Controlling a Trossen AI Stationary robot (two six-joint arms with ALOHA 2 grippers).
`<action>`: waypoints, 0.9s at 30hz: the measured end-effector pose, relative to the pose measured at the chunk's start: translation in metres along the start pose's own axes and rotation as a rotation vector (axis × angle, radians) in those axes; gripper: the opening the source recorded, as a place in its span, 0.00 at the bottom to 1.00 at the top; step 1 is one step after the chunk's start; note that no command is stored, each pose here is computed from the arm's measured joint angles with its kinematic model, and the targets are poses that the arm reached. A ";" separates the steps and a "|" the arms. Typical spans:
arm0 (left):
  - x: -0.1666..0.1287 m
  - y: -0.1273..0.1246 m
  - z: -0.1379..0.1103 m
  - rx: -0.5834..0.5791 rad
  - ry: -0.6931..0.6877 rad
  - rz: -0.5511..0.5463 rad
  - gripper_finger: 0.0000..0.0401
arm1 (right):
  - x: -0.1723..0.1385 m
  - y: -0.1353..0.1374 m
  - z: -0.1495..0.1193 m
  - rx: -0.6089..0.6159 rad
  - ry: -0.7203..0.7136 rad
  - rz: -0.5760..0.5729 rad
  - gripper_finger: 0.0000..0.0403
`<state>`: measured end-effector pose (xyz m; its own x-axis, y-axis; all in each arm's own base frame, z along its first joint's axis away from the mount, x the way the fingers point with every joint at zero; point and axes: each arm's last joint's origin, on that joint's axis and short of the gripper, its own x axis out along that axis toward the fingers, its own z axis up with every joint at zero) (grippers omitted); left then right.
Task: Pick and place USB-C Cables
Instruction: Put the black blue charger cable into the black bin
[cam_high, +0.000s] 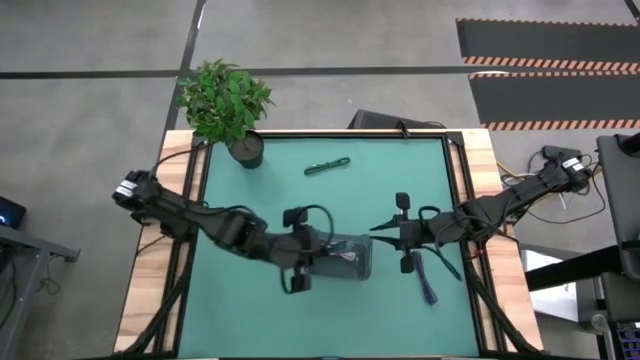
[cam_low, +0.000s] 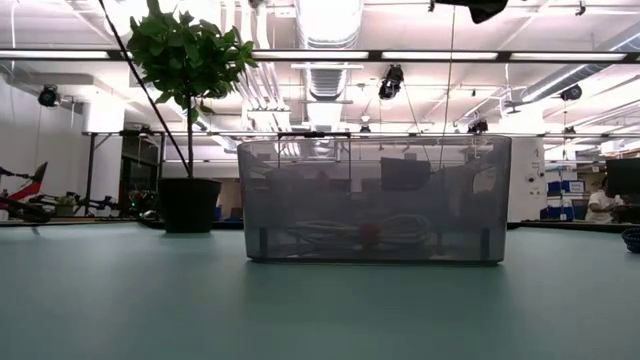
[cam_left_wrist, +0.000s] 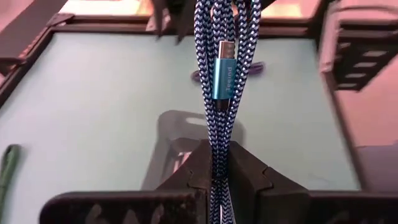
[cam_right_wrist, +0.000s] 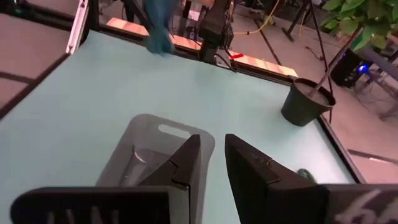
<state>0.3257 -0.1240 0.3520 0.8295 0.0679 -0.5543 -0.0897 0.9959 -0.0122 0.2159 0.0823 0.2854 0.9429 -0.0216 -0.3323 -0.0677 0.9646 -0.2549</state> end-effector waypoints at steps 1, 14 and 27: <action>0.005 0.002 -0.001 0.005 0.008 0.011 0.03 | -0.001 -0.001 0.001 -0.003 -0.009 -0.001 0.16; 0.091 0.014 -0.022 -0.017 0.075 0.044 0.03 | -0.016 -0.007 0.005 -0.037 -0.043 -0.006 0.15; 0.134 0.019 -0.051 0.112 0.219 -0.013 0.03 | -0.015 -0.007 0.004 -0.040 -0.036 -0.006 0.15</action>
<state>0.4075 -0.0995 0.2353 0.6896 0.0522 -0.7223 -0.0076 0.9979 0.0649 0.2030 0.0766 0.2957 0.9543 -0.0170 -0.2985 -0.0747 0.9531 -0.2933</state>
